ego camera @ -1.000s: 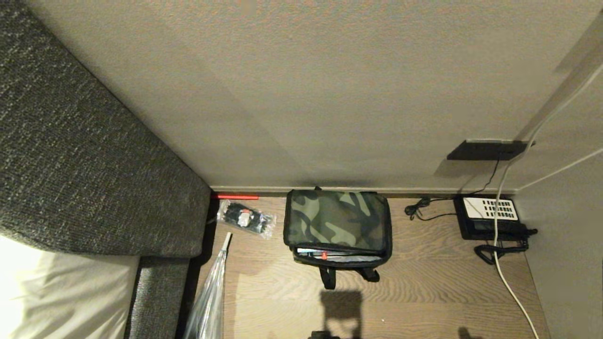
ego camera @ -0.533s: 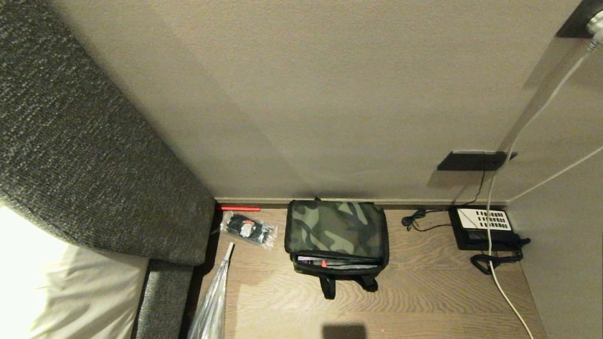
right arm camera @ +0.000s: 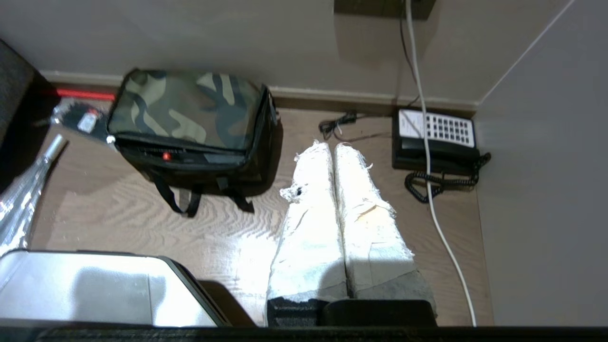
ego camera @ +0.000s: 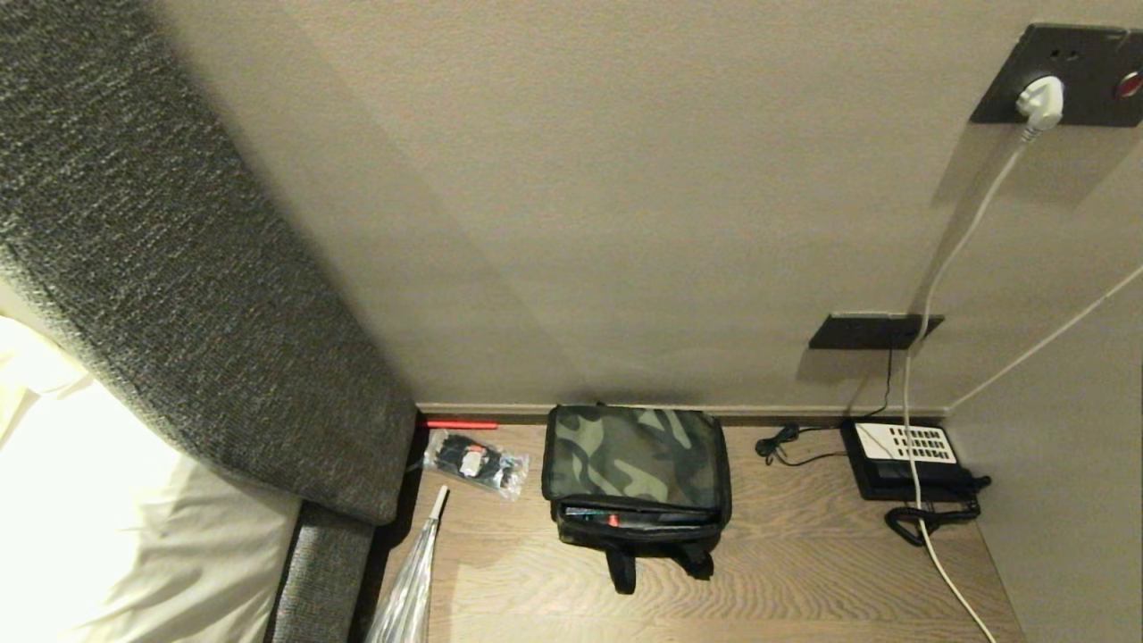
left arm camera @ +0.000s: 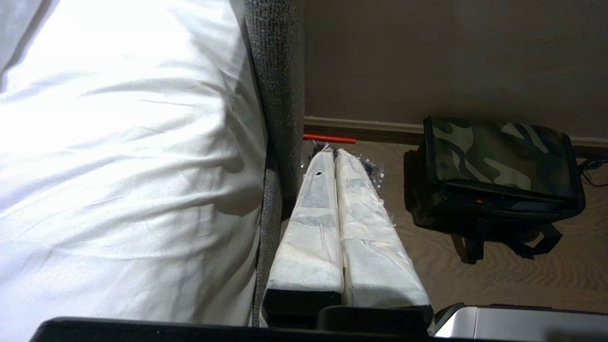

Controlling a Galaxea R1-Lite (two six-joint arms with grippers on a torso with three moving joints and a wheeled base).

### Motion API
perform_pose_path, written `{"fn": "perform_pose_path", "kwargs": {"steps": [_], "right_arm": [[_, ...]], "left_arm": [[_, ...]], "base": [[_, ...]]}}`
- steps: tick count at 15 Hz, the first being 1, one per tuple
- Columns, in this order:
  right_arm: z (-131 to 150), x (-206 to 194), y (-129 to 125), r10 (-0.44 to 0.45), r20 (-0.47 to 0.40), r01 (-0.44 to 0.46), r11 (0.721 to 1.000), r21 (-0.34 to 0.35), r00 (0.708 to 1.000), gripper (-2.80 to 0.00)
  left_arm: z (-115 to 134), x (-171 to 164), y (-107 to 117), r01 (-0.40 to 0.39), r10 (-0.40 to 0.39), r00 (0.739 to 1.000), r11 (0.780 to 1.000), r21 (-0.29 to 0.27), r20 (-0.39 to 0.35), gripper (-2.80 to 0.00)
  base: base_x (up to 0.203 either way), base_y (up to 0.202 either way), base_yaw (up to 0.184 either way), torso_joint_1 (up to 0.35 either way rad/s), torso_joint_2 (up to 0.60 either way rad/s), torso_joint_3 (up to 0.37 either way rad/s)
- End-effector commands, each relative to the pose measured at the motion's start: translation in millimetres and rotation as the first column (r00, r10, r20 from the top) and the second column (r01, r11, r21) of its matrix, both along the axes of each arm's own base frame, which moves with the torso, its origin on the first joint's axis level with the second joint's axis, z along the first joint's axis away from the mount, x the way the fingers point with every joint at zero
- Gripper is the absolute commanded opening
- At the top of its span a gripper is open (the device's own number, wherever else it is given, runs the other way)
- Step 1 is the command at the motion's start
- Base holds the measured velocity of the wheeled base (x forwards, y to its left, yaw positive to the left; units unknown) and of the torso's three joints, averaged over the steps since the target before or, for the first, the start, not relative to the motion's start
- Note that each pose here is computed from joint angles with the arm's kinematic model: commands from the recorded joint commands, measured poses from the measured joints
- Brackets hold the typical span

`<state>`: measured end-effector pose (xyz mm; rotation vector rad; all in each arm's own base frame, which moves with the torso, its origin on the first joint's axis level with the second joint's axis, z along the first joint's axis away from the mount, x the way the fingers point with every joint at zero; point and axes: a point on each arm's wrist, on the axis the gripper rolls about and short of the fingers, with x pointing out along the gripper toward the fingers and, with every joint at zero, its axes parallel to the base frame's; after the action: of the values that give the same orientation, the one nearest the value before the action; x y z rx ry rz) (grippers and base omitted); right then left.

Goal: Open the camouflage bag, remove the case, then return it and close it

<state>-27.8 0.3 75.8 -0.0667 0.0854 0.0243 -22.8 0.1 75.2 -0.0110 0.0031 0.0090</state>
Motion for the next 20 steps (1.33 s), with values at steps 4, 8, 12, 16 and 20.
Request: {"fn": "perform_pose_path", "kwargs": {"steps": [4,8,12,16,20], "right_arm": [[-0.2,0.1,0.0,0.000,-0.001,0.000,1.000,0.004,1.000,-2.80],[0.0,0.2,0.0,-0.002,0.000,0.002,1.000,0.003,1.000,-2.80],[0.0,0.2,-0.1,-0.003,0.000,0.003,1.000,0.003,1.000,-2.80],[-0.2,0.1,-0.1,-0.003,-0.001,0.003,1.000,0.003,1.000,-2.80],[0.0,0.2,-0.1,-0.003,0.000,0.003,1.000,0.003,1.000,-2.80]], "left_arm": [[0.2,0.1,0.0,0.000,0.000,1.000,1.000,0.000,0.000,-2.80],[0.2,0.1,0.0,0.000,0.000,1.000,1.000,0.000,0.000,-2.80],[-0.3,0.2,0.0,0.000,0.000,1.000,1.000,-0.001,-0.001,-2.80],[-0.1,0.1,0.0,0.000,0.000,1.000,1.000,-0.001,-0.001,-2.80],[-0.3,0.2,0.0,0.000,0.000,1.000,1.000,-0.001,-0.001,-2.80]], "base": [[0.000,0.000,0.000,0.003,0.00,0.201],[0.000,0.000,0.000,0.001,0.00,0.203],[0.000,0.000,0.000,0.001,0.00,0.202],[0.000,0.000,0.000,0.002,0.00,0.201],[0.000,0.000,0.000,0.002,0.01,0.201]]}}
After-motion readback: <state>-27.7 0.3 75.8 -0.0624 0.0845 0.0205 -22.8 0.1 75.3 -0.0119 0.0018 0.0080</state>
